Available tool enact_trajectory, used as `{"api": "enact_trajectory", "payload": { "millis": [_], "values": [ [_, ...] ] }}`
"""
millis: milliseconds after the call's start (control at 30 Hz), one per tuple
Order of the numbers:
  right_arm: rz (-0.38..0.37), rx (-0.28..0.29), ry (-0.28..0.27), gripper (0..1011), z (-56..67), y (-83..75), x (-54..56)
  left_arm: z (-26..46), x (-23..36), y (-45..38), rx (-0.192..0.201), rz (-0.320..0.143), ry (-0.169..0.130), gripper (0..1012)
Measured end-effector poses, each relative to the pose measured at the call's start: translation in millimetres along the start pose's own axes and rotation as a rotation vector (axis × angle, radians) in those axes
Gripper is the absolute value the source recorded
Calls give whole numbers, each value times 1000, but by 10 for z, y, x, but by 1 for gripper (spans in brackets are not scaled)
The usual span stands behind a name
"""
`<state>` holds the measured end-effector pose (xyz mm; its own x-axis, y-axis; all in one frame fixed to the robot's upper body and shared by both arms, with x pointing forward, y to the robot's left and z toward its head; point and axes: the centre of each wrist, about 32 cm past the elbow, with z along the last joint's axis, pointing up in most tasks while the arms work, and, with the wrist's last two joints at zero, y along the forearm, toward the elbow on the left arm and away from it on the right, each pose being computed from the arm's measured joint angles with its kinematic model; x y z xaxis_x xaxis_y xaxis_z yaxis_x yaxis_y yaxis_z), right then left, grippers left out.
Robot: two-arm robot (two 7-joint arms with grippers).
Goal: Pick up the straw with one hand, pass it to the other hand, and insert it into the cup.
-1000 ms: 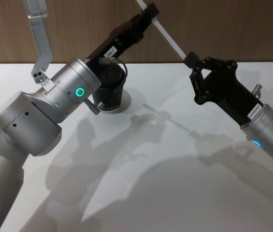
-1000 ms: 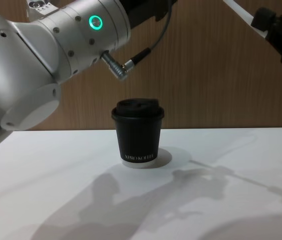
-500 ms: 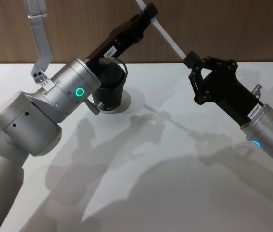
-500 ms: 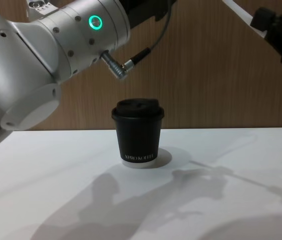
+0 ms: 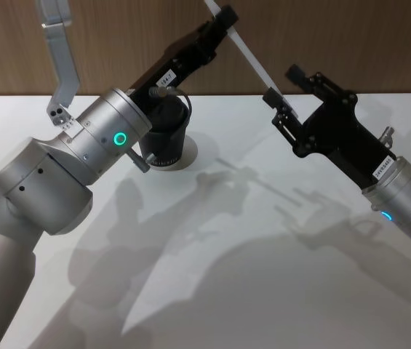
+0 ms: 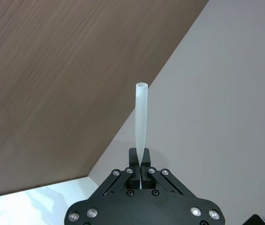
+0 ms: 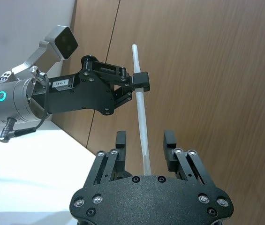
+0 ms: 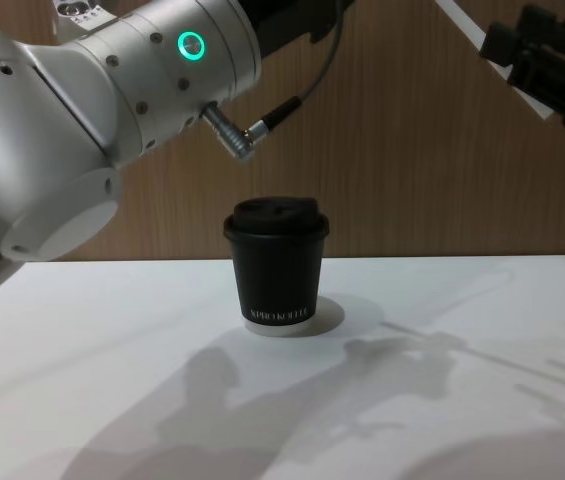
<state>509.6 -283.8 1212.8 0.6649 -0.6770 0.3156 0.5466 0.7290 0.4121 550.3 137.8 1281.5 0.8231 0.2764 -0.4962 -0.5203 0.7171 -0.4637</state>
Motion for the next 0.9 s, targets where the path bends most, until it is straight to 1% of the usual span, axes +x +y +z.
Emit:
{"api": "enact_trajectory", "payload": {
  "millis": [33,67,133,167,267,300,400,433,467,500,600,633,733,767,800,833,900],
  "values": [
    [0,0,0,469,0,0,0,1,0,0,1,2,-8,17],
    [0,0,0,510,0,0,0,1,0,0,1,2,-8,17],
    [0,0,0,570,0,0,0,9,2,2,5,7,-26,17],
    [0,0,0,612,0,0,0,17,3,5,9,13,-42,17],
    [0,0,0,712,0,0,0,27,2,7,14,22,-67,17],
    [0,0,0,712,0,0,0,38,2,9,18,28,-86,17],
    [0,0,0,820,0,0,0,51,-2,12,26,40,-120,17],
    [0,0,0,862,0,0,0,64,-7,14,32,47,-145,16],
    [0,0,0,869,0,0,0,70,-9,14,35,53,-157,16],
    [0,0,0,893,0,0,0,83,-14,16,41,60,-182,17],
    [0,0,0,971,0,0,0,104,-23,16,50,74,-222,17],
    [0,0,0,1001,0,0,0,117,-30,16,56,84,-248,17],
    [0,0,0,1001,0,0,0,142,-44,15,65,99,-293,17],
    [0,0,0,1001,0,0,0,159,-55,14,72,110,-325,16],
    [0,0,0,1001,0,0,0,167,-61,13,74,112,-335,16],
    [0,0,0,1001,0,0,0,184,-73,12,81,124,-368,16],
    [0,0,0,1001,0,0,0,203,-85,11,87,134,-397,17]
  ]
}}
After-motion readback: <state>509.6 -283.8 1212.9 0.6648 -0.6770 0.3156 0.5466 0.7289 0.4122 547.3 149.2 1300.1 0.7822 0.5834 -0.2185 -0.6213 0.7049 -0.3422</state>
